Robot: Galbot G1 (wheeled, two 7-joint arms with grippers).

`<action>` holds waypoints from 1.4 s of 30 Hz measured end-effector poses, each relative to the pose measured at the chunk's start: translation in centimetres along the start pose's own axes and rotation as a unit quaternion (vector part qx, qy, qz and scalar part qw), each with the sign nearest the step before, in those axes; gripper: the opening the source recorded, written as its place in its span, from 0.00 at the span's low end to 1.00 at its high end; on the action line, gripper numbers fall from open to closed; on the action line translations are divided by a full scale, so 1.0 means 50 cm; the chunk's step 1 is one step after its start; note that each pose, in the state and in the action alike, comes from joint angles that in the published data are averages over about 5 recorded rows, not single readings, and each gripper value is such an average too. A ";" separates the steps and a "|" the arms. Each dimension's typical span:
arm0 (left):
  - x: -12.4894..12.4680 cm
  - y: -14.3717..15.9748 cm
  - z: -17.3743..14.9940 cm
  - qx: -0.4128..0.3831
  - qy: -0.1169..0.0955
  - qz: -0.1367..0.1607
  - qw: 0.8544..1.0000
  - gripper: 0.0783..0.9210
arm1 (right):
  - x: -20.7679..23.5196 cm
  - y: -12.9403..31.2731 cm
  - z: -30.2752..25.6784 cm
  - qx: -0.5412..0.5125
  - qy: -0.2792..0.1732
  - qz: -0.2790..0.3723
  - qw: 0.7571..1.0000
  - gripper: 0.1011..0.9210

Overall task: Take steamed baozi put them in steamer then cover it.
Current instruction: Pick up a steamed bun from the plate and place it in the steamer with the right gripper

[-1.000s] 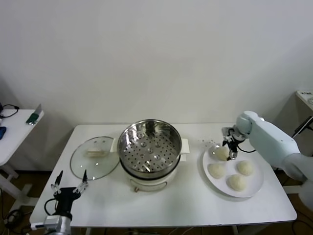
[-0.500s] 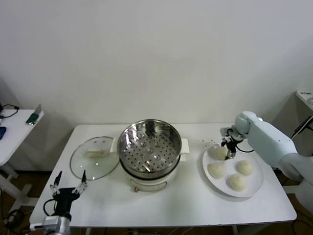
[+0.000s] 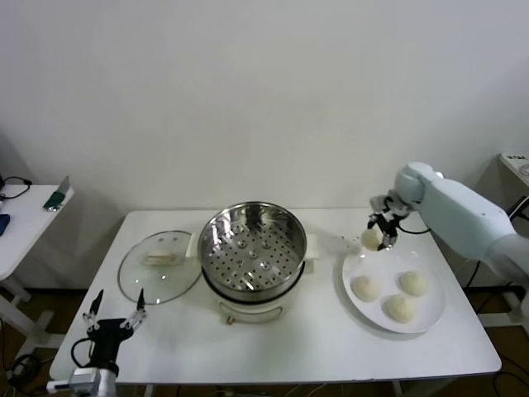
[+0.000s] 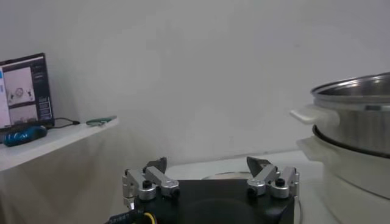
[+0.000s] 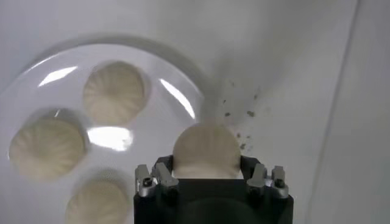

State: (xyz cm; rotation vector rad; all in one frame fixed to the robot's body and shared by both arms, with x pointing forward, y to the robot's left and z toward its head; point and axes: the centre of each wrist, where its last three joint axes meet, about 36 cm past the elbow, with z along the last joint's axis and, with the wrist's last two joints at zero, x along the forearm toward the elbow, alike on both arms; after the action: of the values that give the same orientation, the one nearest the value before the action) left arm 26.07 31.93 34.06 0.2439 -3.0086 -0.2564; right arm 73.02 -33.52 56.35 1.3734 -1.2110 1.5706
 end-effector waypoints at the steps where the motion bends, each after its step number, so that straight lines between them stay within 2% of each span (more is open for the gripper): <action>1: 0.001 0.000 0.000 0.000 0.000 0.001 1.000 0.88 | 0.024 -0.013 -0.015 0.016 -0.001 0.003 1.000 0.74; 10: 0.012 -0.004 -0.001 0.001 0.002 0.005 1.000 0.88 | 0.220 -0.110 -0.190 0.175 -0.002 0.031 0.984 0.74; 14: 0.017 -0.007 -0.001 0.003 0.002 0.005 1.000 0.88 | 0.280 -0.139 -0.293 0.259 0.004 0.042 0.965 0.74; 19: 0.020 -0.015 -0.005 0.008 0.001 0.007 1.000 0.88 | 0.311 -0.161 -0.414 0.358 0.017 0.047 0.932 0.74; 24: 0.021 -0.024 -0.010 0.013 -0.001 0.008 1.000 0.88 | 0.299 -0.172 -0.524 0.444 0.035 0.047 0.894 0.74; 31: 0.025 -0.021 -0.005 0.013 0.002 0.006 1.000 0.88 | 0.227 -0.176 -0.642 0.530 0.051 0.040 0.845 0.75; 36: 0.028 -0.019 0.003 0.015 0.005 0.003 1.000 0.88 | 0.167 -0.171 -0.696 0.566 0.057 0.029 0.822 0.75; 42: 0.029 -0.019 0.011 0.020 0.010 0.000 1.000 0.88 | 0.104 -0.165 -0.732 0.589 0.059 0.017 0.806 0.75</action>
State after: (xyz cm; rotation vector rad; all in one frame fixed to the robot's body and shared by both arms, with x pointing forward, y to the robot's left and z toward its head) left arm 24.73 30.87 33.50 0.2483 -2.9967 -0.1936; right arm 68.34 3.43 63.23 1.8776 -0.0239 2.5386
